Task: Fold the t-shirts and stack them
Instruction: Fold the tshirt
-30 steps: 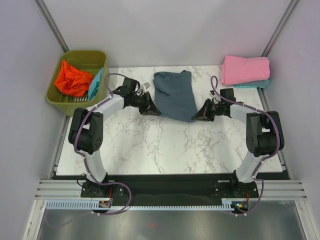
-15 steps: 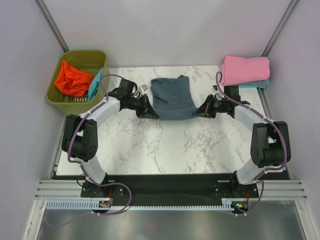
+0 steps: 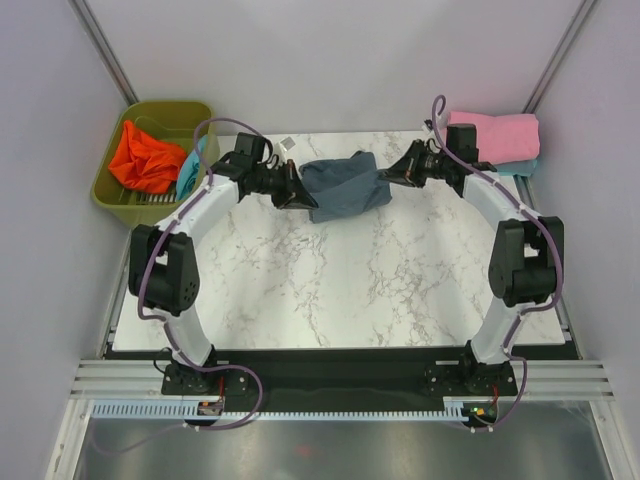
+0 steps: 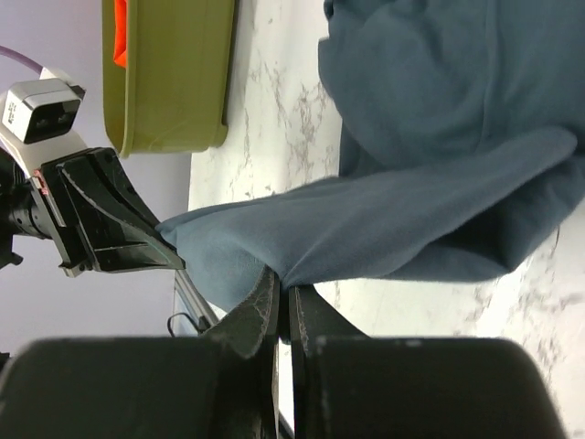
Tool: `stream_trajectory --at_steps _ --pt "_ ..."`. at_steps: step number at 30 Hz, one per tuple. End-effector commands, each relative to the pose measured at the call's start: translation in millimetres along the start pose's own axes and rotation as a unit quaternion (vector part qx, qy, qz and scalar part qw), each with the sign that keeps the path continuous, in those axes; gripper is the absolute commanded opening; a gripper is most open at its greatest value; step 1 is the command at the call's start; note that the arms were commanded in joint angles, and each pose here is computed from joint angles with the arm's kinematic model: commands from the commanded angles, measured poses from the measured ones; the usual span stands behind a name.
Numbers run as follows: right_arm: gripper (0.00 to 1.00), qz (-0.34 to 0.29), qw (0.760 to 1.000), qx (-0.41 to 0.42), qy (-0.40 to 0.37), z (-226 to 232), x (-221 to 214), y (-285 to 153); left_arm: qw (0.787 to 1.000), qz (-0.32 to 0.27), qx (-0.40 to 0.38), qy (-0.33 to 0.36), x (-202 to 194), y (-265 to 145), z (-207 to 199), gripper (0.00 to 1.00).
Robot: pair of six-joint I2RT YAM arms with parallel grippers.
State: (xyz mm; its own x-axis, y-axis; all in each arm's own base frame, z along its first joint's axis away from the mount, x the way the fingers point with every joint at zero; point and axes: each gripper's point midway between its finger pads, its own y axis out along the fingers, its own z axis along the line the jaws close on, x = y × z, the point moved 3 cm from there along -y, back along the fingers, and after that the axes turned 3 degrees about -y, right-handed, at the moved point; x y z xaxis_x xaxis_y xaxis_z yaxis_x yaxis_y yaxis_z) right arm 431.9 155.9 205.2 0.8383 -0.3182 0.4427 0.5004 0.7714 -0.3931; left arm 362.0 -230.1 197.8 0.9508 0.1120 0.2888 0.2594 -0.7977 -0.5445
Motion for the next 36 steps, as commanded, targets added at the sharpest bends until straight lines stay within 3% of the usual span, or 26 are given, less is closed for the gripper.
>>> stream_trajectory --at_steps 1,11,16,17,18,19,20,23,28,33,36 --pt "0.00 -0.036 0.998 0.010 -0.048 3.8 36.3 10.8 0.998 -0.035 0.026 0.053 33.5 0.5 11.1 0.02" --pt "0.00 -0.068 0.992 0.013 -0.102 -14.4 83.4 53.9 0.988 -0.073 0.098 0.089 85.7 31.3 51.6 0.02" --pt "0.01 -0.071 0.989 0.015 -0.126 -25.8 94.2 91.3 0.974 -0.115 0.159 0.114 119.7 43.1 77.1 0.02" --pt "0.07 -0.084 0.987 0.015 -0.138 -21.1 102.6 94.9 0.969 -0.130 0.160 0.137 132.3 40.8 70.6 0.07" --pt "0.14 -0.083 0.987 0.012 -0.139 -27.3 101.8 103.1 0.965 -0.140 0.171 0.139 137.9 40.4 71.7 0.22" --pt "0.25 -0.087 0.986 0.011 -0.145 -27.4 104.0 105.9 0.958 -0.158 0.195 0.138 146.1 38.6 74.7 0.47" --pt "0.47 -0.094 0.982 0.015 -0.164 -20.7 109.2 107.4 0.956 -0.165 0.194 0.143 150.7 37.4 70.2 0.74" --pt "0.64 -0.112 0.976 0.016 -0.188 -5.4 120.2 100.7 0.949 -0.195 0.181 0.171 164.5 22.4 41.9 0.87" --pt "0.66 -0.120 0.969 0.031 -0.213 17.8 128.6 67.6 0.954 -0.197 0.156 0.162 151.2 3.4 16.2 0.90" --pt "0.66 -0.088 0.980 0.023 -0.178 -13.4 107.4 61.9 0.977 -0.129 0.132 0.109 110.3 24.3 40.1 0.90" --pt "0.66 -0.074 0.987 0.007 -0.144 -43.9 96.7 64.3 0.988 -0.088 0.077 0.096 96.5 43.0 41.3 0.89"
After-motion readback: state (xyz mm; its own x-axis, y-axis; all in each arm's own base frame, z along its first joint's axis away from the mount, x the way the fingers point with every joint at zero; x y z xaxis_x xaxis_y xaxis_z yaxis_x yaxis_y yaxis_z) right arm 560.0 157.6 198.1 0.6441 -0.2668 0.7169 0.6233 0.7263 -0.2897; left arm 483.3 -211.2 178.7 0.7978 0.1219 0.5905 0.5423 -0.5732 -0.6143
